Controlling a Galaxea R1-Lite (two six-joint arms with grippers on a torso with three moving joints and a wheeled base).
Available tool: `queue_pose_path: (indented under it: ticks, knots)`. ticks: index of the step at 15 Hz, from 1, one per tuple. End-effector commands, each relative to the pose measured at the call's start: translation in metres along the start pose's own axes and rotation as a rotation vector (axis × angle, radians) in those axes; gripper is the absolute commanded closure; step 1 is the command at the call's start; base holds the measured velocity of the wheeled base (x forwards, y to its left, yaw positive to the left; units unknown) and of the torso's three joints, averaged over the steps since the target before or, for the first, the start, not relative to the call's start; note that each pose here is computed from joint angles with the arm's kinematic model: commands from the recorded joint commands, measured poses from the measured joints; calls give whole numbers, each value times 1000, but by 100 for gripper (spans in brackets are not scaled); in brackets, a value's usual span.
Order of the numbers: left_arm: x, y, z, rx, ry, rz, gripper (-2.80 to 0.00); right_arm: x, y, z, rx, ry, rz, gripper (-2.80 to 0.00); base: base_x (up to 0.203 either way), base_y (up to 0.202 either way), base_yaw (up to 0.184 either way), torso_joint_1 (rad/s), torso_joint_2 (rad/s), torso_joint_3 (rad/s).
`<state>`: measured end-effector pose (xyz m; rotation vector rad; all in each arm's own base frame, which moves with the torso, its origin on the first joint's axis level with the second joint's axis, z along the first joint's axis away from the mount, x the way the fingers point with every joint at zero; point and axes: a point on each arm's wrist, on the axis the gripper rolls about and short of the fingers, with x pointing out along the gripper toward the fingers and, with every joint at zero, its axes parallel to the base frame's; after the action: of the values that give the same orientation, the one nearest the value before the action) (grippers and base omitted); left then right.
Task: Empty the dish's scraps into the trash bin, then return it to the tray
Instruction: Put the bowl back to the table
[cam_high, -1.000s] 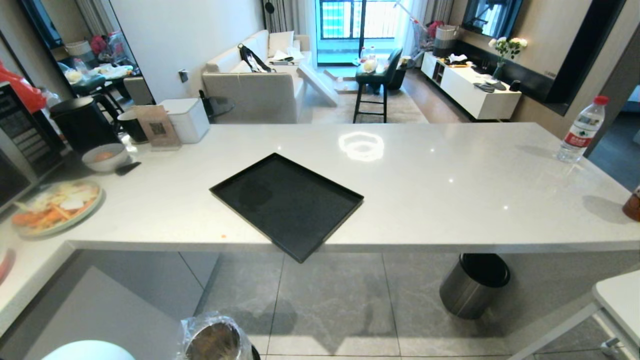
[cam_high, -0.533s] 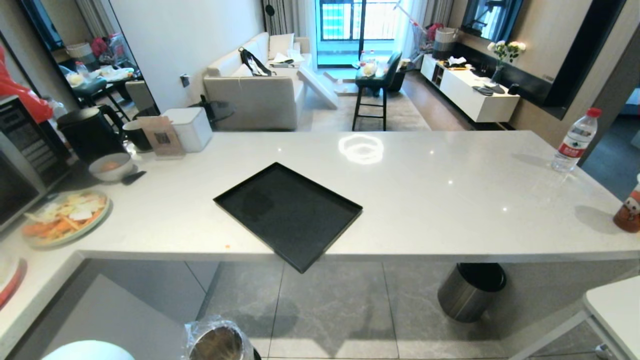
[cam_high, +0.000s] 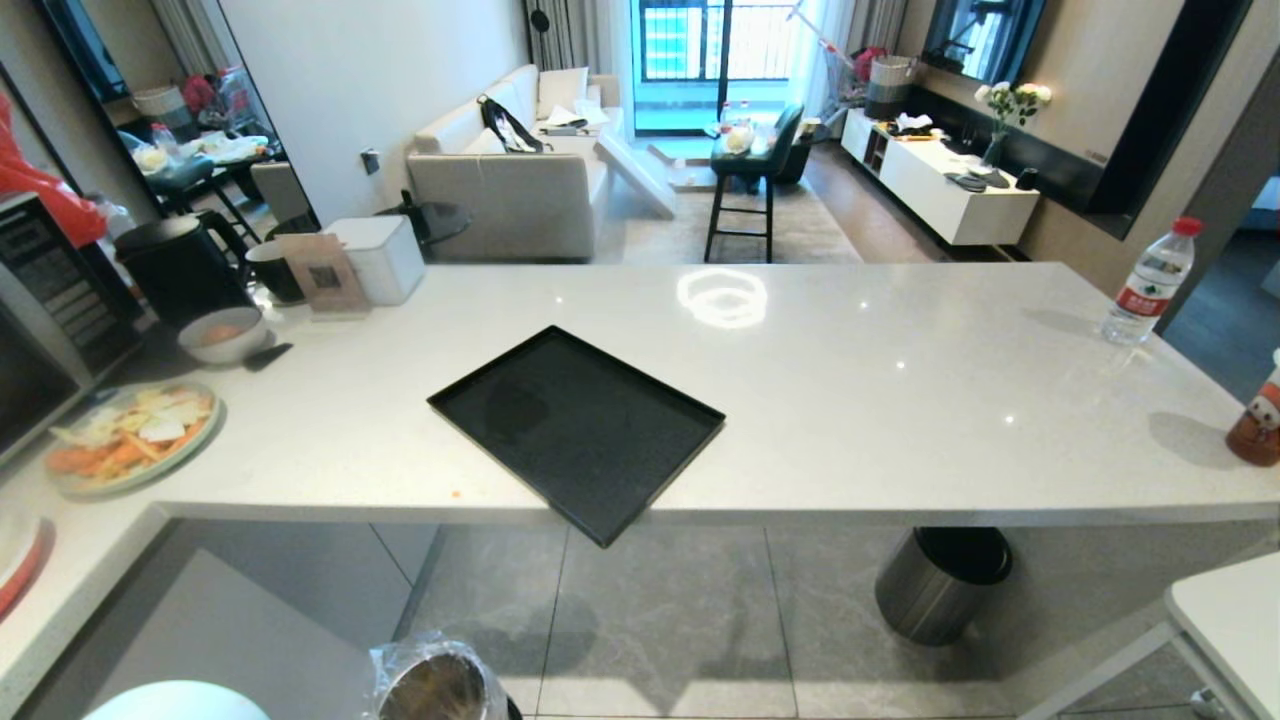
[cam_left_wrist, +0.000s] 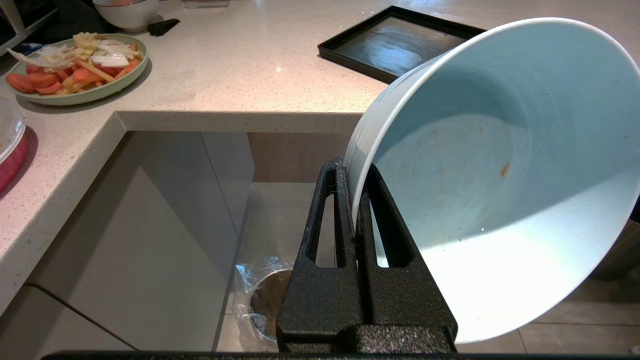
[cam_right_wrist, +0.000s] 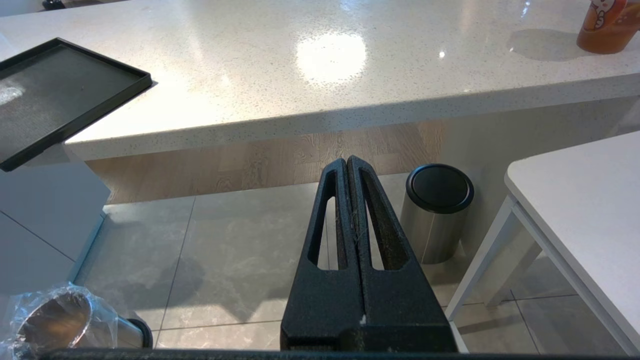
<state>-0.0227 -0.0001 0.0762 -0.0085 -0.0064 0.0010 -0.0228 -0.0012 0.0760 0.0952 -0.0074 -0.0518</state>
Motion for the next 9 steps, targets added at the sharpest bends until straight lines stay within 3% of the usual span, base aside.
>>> queue_pose_path:
  ticks: [1,9]
  knots:
    - [0,0,0,-1,0,0,0,0,0,0,0,-1,1,0,0,0,0,0,0,0]
    - [0,0,0,1,0,-1,0,0,0,0,0,-1,1,0,0,0,0,0,0,0]
